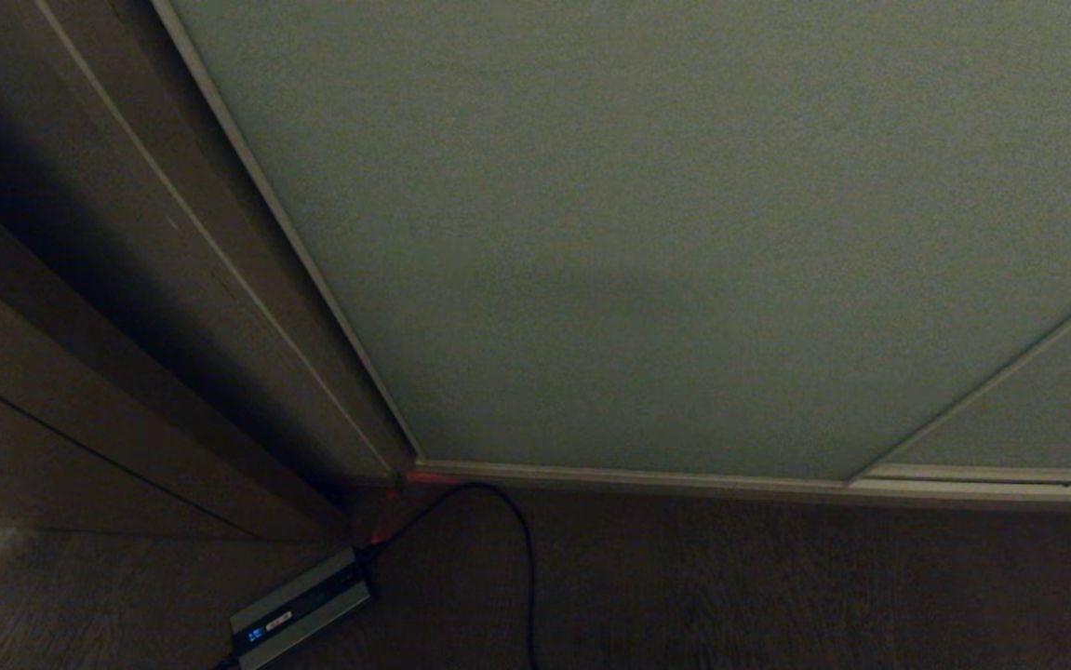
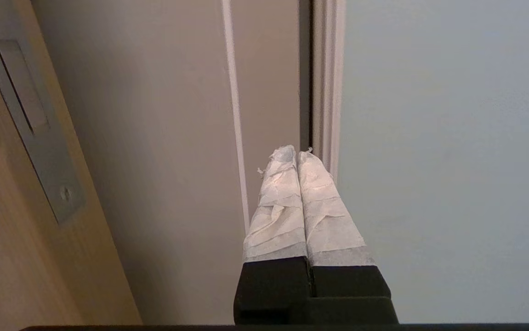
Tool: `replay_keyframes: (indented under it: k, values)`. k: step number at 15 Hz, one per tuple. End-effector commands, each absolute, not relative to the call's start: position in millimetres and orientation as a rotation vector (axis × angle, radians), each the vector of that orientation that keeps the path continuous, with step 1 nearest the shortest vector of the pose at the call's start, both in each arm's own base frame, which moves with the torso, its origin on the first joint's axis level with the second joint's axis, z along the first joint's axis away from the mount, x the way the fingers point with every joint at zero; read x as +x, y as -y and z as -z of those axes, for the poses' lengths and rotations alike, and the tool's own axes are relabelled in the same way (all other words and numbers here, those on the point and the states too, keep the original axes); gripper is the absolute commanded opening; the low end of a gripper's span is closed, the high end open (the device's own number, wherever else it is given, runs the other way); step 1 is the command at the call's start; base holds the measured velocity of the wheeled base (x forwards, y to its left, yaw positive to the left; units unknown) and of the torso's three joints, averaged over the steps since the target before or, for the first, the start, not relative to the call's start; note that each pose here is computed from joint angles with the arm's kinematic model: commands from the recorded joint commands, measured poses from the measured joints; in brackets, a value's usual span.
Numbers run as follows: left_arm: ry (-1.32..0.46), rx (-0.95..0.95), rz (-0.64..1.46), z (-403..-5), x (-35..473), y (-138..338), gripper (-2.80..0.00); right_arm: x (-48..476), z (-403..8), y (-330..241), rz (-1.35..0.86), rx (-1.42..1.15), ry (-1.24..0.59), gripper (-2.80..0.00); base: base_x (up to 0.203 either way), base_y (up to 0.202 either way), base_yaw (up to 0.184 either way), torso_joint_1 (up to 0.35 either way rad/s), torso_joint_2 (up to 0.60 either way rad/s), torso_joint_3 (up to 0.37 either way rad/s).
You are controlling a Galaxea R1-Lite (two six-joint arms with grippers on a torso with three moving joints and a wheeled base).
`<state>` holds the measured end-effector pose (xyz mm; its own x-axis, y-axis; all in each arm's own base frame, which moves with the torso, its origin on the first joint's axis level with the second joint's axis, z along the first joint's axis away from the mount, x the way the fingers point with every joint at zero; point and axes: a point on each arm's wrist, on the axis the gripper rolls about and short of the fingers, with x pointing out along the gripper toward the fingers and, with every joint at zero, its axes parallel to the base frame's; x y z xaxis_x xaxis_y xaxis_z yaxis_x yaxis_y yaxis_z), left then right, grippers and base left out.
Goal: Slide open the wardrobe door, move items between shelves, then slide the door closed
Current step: Open the door
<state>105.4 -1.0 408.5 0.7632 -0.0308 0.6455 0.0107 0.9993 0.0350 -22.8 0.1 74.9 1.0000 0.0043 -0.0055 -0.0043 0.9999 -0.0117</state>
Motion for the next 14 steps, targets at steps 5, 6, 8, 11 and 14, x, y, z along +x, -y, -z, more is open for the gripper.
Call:
replay_keyframes:
  k: [5, 6, 8, 11, 14]
  values:
    - [0.719, 0.021, 0.021, -415, 129, 1, -2.80, -23, -74, 0, -0.005, -0.012, -0.008, -2.80, 0.000, 0.000, 0.000, 0.000, 0.00, 0.000]
    - [0.735, 0.022, 0.021, -417, 131, 1, -2.80, -23, -74, 0, -0.005, -0.012, -0.008, -2.80, 0.000, 0.000, 0.000, 0.000, 0.00, 0.000]
    - [0.736, 0.020, 0.024, -417, 135, 2, -2.80, -23, -74, 0, -0.005, -0.012, -0.008, -2.80, 0.000, 0.000, 0.000, 0.000, 0.00, 0.000]
    - [0.715, 0.013, 0.043, -415, 145, 5, -2.80, -23, -74, 0, -0.005, -0.012, -0.006, -2.80, 0.000, 0.000, 0.000, 0.000, 0.00, 0.000]
    - [0.705, 0.008, 0.058, -417, 157, 7, -2.80, -23, -74, 0, -0.005, -0.012, -0.008, -2.80, 0.000, 0.000, 0.000, 0.000, 0.00, 0.000]
